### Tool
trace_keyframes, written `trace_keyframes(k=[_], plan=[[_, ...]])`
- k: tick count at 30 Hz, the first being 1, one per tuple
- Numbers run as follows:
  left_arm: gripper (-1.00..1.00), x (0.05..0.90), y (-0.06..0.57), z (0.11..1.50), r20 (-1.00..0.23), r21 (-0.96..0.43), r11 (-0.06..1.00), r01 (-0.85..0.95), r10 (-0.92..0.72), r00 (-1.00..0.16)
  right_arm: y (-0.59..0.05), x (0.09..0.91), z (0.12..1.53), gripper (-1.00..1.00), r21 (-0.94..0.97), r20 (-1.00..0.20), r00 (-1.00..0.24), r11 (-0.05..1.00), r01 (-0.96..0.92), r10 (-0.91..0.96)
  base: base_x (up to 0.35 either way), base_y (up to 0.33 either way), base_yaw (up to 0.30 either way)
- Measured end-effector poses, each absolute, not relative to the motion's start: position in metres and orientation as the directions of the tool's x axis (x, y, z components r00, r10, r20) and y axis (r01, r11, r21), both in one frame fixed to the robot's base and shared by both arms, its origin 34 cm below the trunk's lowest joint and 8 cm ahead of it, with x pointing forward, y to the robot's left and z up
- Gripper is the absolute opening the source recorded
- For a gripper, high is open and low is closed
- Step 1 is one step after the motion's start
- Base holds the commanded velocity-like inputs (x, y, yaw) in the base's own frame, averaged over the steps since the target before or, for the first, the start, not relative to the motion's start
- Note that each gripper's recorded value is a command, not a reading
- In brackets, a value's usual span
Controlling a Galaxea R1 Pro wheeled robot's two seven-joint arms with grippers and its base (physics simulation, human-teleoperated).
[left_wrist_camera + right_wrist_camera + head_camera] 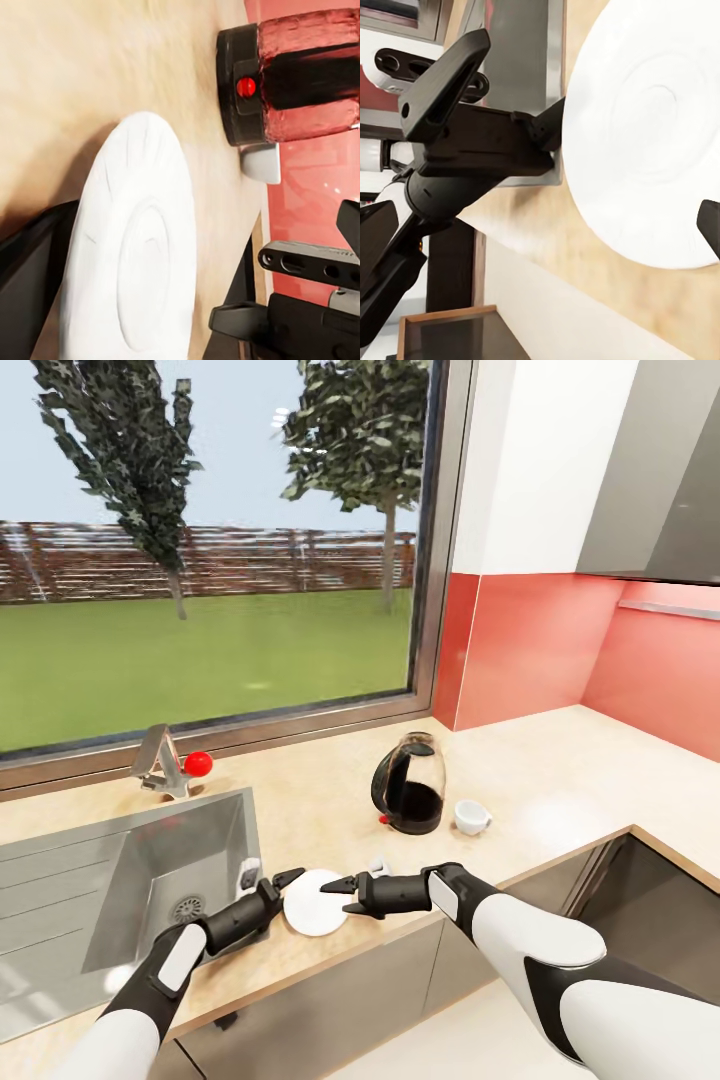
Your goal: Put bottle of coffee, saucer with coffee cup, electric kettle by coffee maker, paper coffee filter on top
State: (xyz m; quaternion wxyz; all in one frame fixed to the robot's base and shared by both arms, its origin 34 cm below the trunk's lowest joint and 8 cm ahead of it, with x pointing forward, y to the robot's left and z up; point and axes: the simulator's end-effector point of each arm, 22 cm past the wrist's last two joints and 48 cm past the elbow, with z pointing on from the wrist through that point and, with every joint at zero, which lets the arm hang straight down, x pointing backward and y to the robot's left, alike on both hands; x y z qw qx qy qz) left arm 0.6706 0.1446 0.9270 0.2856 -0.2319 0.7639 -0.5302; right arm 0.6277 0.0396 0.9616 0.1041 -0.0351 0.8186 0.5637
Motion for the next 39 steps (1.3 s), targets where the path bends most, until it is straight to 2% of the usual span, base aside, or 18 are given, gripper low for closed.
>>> trace_keyframes(k=[39], plan=[[1.0, 0.667, 0.11, 0.933, -0.155, -0.958, 0.283, -0.046, -0.647, -0.747, 0.037, 0.621, 0.953, 1.0, 0.918, -0.193, -0.979, 0.365, -0.156, 0.066, 0.0, 0.0, 0.0]])
